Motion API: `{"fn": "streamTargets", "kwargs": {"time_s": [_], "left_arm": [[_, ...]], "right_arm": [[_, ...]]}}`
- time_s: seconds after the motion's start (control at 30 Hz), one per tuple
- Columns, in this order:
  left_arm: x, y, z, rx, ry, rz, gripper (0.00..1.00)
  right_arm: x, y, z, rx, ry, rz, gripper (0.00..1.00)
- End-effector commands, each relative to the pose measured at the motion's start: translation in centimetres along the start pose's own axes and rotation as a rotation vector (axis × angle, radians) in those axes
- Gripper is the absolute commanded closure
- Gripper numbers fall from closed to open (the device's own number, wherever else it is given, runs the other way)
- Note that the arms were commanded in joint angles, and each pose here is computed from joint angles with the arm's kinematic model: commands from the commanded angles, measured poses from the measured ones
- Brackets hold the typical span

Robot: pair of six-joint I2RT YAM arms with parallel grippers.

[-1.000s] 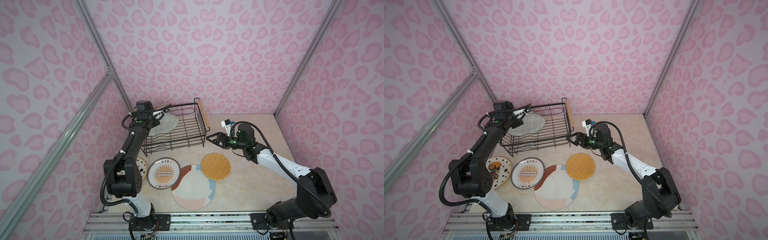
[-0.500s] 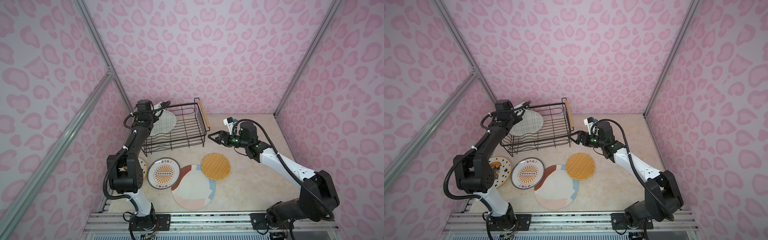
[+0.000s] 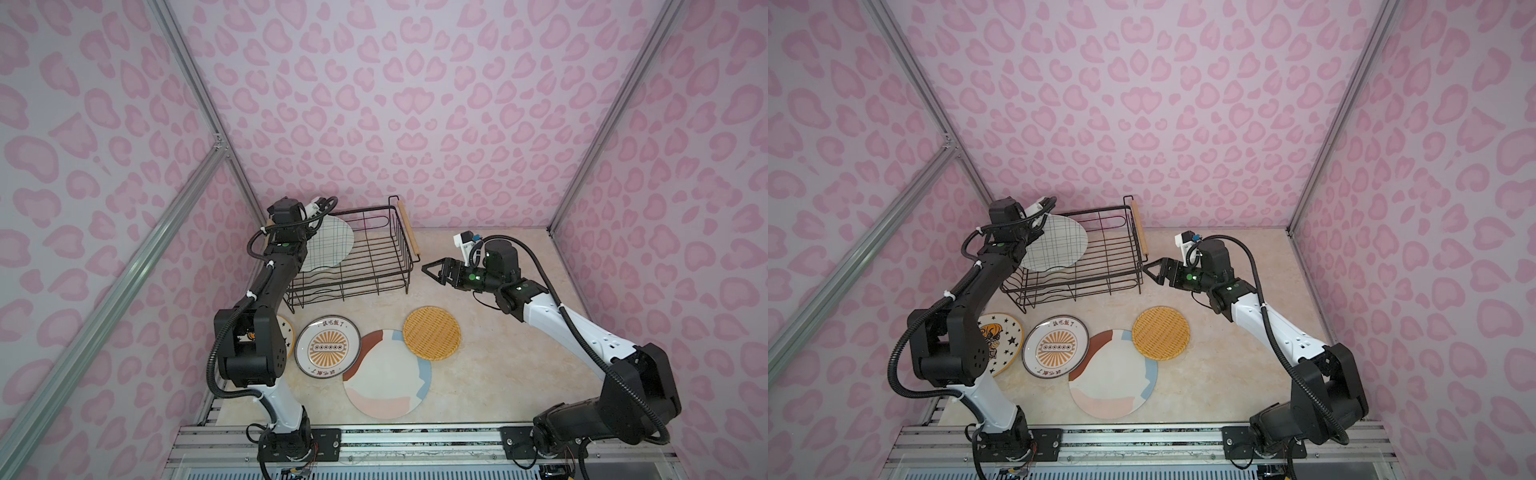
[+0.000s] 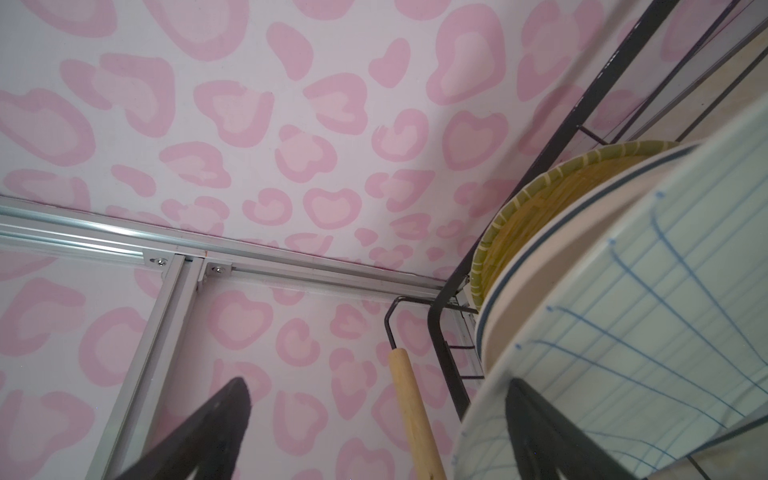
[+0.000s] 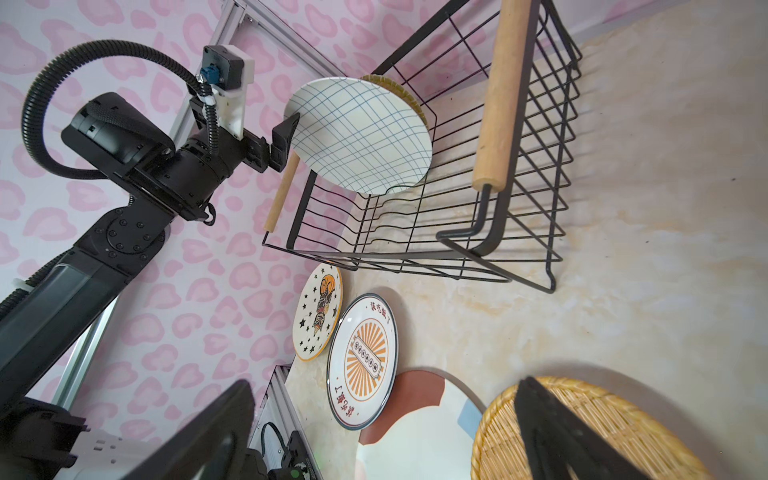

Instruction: Load the plates into the dish rack

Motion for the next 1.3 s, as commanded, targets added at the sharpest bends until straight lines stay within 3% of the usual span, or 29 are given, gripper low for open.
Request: {"fn": "streamTargets", "kwargs": {"time_s": [0.0,0.2,0.5,0.8,0.9,1.07,1.13,1.27], "left_arm": [[-0.6,0.7,1.5,-0.058,0.05,-0.033,0.03],[-0.7,1.5,1.6,-0.053,0.119,-0.066,0.03],[-2.2,4.7,3.6,0.019,0.421,-0.209,0.03],[-1.0,4.3,2.1,0.04,0.517,-0.168,0.03],[-2.0,5.4,3.7,0.041,0.656,-0.202,0.03],[-2.7,9.2,6.0,0.111,0.987,-0.183,0.03],[-2.3,10.7,5.8,0.161,1.141,-0.142,0.03],[-0.9,12.8,2.9,0.302,1.34,-0.037,0.03]], "right_arm": [[-0.1,0.0,-0.7,0.037,0.013,-0.001,0.03],[-0.2,0.1,-1.1,0.055,0.008,-0.006,0.03],[-1.4,-0.2,-1.7,0.056,-0.004,-0.035,0.03],[-1.5,-0.5,-1.6,0.026,-0.015,-0.042,0.04],[-1.3,-0.6,-1.8,0.029,-0.019,-0.04,0.04],[-1.2,-1.0,-2.0,0.01,-0.042,-0.053,0.04],[-1.3,-1.2,-2.1,-0.002,-0.05,-0.061,0.04],[-1.2,-1.7,-2.2,-0.027,-0.069,-0.065,0.04]]}}
Point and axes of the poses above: each gripper's point midway between its finger pads, its own y axis back along the fingers, its own z axis along the line the jaws close on, x = y × z, the point moved 5 cm from there along y, back along the fingers, and after that the axes turned 8 degrees about y, right-handed, at the moved point
